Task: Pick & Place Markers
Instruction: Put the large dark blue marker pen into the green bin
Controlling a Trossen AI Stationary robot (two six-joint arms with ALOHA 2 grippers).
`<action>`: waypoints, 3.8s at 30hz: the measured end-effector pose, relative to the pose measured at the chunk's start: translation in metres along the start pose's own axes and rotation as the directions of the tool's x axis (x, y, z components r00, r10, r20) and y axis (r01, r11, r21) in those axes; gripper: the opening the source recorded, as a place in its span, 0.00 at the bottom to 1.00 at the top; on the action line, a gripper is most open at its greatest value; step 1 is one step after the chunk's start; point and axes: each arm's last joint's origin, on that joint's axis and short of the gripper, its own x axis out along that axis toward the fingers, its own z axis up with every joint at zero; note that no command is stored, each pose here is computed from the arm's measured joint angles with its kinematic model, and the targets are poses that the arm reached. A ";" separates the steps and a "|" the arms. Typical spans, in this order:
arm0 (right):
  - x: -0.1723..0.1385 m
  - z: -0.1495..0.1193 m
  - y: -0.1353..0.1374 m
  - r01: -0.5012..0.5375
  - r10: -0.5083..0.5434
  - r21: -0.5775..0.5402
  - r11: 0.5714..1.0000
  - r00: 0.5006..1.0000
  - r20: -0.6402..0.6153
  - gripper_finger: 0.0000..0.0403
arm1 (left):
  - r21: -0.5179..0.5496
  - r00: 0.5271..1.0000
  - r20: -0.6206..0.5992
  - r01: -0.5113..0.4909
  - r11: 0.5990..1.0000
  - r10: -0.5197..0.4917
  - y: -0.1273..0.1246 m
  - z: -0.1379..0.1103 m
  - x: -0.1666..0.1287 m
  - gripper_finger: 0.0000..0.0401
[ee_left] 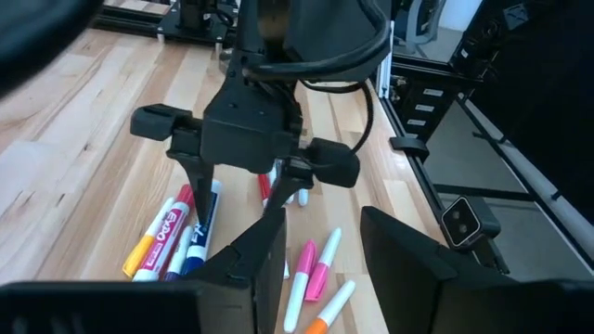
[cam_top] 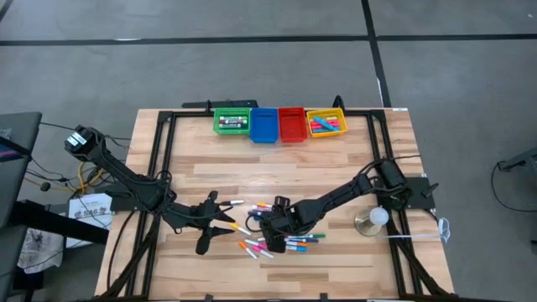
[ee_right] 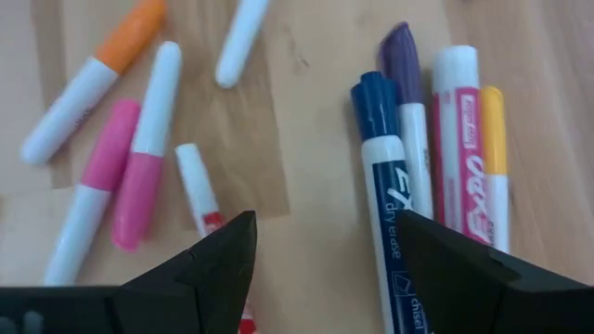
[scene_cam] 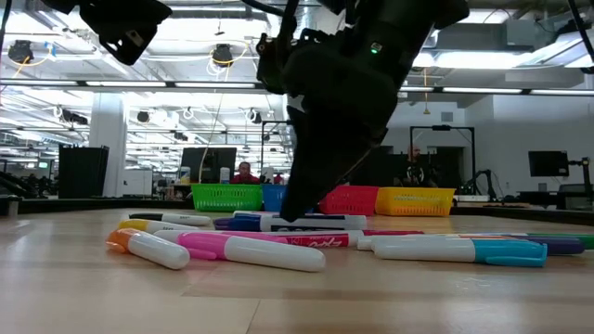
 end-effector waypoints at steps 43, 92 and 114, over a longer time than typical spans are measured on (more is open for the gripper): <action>-0.008 0.006 -0.005 -0.066 0.067 0.014 0.998 0.995 -0.074 0.00 | -0.001 1.000 0.002 0.002 1.000 -0.002 0.000 0.000 0.000 0.35; 0.012 -0.003 -0.028 -0.119 0.133 0.145 0.982 0.987 -0.093 0.11 | 0.001 1.000 0.006 -0.021 1.000 0.021 0.005 0.002 0.002 0.35; -0.074 0.081 -0.012 -0.061 0.057 0.059 0.996 0.997 0.056 0.12 | -0.018 0.978 0.192 -0.075 0.997 0.077 0.028 0.038 -0.062 0.35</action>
